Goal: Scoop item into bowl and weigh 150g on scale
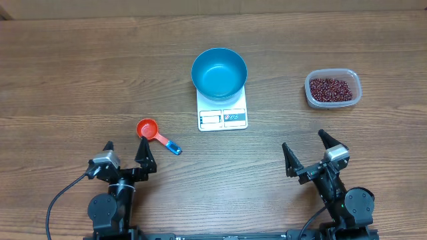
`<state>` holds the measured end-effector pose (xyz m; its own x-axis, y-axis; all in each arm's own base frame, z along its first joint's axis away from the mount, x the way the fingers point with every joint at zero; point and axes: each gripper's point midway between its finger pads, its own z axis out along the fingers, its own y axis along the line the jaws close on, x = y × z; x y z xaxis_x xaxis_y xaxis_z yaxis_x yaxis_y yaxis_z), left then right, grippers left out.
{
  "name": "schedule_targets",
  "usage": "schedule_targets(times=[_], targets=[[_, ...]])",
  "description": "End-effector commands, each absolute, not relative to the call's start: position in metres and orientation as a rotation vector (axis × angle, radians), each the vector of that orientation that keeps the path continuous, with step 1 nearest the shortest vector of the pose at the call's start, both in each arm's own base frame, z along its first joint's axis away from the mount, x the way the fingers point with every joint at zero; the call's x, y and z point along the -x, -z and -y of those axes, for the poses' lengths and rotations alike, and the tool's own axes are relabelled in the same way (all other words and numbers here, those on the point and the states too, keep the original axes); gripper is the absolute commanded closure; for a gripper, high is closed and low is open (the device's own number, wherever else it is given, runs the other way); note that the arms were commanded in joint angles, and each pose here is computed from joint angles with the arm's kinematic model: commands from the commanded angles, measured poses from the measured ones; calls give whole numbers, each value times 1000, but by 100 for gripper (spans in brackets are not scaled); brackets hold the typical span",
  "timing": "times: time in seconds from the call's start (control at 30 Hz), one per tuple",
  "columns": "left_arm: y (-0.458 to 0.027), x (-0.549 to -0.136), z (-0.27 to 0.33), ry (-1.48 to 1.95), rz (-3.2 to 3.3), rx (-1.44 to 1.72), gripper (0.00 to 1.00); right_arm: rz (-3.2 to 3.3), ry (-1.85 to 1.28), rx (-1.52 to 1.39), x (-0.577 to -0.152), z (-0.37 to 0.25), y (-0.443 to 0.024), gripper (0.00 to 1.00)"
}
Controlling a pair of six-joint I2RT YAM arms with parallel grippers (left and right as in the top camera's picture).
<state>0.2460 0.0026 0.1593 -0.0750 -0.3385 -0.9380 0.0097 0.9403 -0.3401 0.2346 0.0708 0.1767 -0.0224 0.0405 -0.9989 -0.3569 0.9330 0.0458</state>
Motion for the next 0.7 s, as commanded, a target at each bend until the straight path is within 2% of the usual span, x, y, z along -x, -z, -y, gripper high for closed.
schedule_targets(times=[0.0,0.13,0.4,0.67], targets=[[-163,-243,18,412,-1634,182,0,-1561,-316,236,-236,-68,-176,0],[-166,-238,22,475,-1672,223,0,-1560,-316,236,-236,-68,-176,0],[-207,-223,10,368,-1707,262,0,-1560,-316,236,-236,-68,-176,0],[-228,-230,4,347,-1829,323,0,-1560,-316,236,-236,-68,-176,0]])
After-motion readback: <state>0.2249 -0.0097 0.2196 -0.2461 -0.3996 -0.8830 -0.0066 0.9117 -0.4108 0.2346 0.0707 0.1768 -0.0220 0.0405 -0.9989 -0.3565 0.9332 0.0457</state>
